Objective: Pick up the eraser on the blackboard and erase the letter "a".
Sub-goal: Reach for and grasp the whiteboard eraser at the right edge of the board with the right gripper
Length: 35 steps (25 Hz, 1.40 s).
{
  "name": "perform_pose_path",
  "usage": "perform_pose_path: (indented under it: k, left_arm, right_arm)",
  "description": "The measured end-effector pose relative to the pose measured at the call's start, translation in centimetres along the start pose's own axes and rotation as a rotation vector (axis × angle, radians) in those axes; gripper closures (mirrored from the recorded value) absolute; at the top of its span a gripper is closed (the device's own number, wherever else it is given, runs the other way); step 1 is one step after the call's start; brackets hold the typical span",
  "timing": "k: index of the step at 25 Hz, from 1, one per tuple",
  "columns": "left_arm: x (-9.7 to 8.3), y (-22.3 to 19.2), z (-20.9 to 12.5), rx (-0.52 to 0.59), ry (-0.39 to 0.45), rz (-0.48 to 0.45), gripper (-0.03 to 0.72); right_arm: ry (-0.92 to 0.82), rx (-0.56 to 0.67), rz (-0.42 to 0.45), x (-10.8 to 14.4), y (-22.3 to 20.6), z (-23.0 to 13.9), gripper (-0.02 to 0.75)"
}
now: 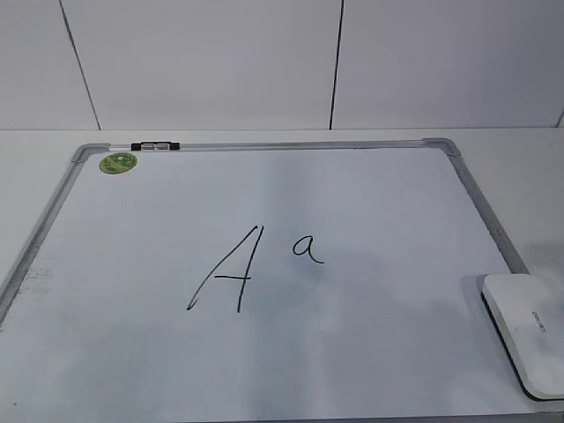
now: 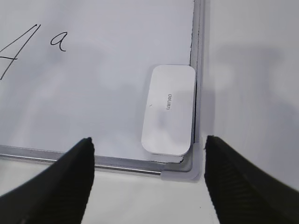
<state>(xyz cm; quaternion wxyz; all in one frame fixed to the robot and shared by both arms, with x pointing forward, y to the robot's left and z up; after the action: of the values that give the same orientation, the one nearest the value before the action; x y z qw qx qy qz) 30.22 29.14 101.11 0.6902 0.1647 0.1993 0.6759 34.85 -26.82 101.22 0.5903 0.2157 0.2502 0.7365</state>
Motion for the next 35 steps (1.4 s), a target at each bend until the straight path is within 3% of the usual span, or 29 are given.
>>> perform_pose_path:
  k: [15,25,35]
  left_arm:
    - [0.0,0.0,0.0,0.0,0.0,0.0,0.443]
    - [0.0,0.0,0.0,0.0,0.0,0.0,0.444]
    - [0.0,0.0,0.0,0.0,0.0,0.0,0.444]
  right_arm:
    - [0.059,-0.01,0.004,-0.1,0.4,2.2,0.182]
    - [0.096,0.171,0.091,0.6,-3.0,4.6,0.182]
    - [-0.009,0.418,0.126,1.3,-7.7,4.4,0.182]
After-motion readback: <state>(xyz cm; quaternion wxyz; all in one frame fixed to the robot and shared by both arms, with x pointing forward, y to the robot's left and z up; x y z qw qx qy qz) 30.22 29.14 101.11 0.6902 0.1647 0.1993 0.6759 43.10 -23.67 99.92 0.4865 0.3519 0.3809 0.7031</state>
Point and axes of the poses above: a point on each arm's last joint axis where the gripper is mounted, y pointing back along that axis away from the gripper, x along the wrist's bending axis when the last joint is at zero, z = x × y, the point moved 8 cm from there along -y, pointing out along that axis toward the gripper, and after that the axes turned 2 degrees about y, right-handed, at the moved point
